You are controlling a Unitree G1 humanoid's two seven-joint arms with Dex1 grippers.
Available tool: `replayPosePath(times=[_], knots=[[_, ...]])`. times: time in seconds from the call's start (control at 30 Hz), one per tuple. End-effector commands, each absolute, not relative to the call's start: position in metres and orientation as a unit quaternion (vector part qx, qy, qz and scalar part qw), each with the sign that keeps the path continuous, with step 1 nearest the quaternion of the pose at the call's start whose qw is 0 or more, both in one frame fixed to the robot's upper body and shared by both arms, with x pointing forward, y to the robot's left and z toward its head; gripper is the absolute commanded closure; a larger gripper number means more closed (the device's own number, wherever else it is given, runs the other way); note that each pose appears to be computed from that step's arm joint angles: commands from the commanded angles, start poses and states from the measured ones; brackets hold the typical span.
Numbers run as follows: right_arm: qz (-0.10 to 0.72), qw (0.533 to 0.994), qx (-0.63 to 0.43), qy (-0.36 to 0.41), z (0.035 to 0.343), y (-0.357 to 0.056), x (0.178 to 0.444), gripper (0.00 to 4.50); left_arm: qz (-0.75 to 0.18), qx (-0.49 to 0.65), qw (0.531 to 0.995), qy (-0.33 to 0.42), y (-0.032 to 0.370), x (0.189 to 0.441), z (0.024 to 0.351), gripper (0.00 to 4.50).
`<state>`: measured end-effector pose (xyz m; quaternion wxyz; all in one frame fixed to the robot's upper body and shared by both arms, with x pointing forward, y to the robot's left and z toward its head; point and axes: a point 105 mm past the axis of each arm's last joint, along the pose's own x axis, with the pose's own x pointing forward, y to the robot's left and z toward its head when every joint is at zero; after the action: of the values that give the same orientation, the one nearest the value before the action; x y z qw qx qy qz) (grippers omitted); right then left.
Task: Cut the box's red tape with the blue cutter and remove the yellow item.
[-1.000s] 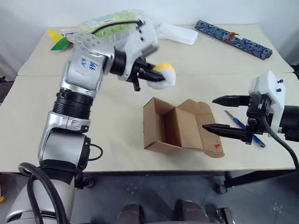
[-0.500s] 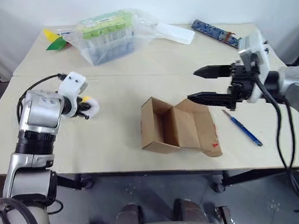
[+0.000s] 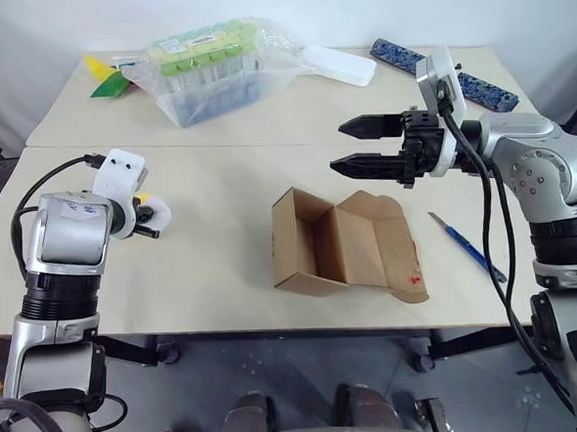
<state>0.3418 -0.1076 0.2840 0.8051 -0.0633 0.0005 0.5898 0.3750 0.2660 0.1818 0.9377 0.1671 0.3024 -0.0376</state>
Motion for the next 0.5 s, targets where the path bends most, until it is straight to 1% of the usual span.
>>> replayPosePath(times=[0.03,0.1,0.2,0.37,0.43,0.5], knots=[[0.592,0.801,-0.087,-0.028,0.302,-0.111,0.335,0.00,-0.027,0.156,0.948,0.275,0.275,0.368,0.195,3.30],[0.589,0.803,-0.091,-0.028,0.303,-0.113,0.335,0.00,-0.032,0.158,0.951,0.265,0.274,0.365,0.203,2.66],[0.584,0.806,-0.093,-0.030,0.305,-0.117,0.337,0.00,-0.079,0.150,0.953,0.252,0.261,0.356,0.215,1.68],[0.576,0.811,-0.099,-0.031,0.307,-0.123,0.339,0.00,-0.085,0.147,0.964,0.206,0.269,0.341,0.245,0.11],[0.570,0.815,-0.099,-0.031,0.307,-0.126,0.339,0.00,-0.107,0.144,0.966,0.186,0.266,0.332,0.255,0.05],[0.568,0.817,-0.099,-0.026,0.304,-0.129,0.339,0.00,-0.127,0.154,0.963,0.184,0.265,0.323,0.253,0.05]])
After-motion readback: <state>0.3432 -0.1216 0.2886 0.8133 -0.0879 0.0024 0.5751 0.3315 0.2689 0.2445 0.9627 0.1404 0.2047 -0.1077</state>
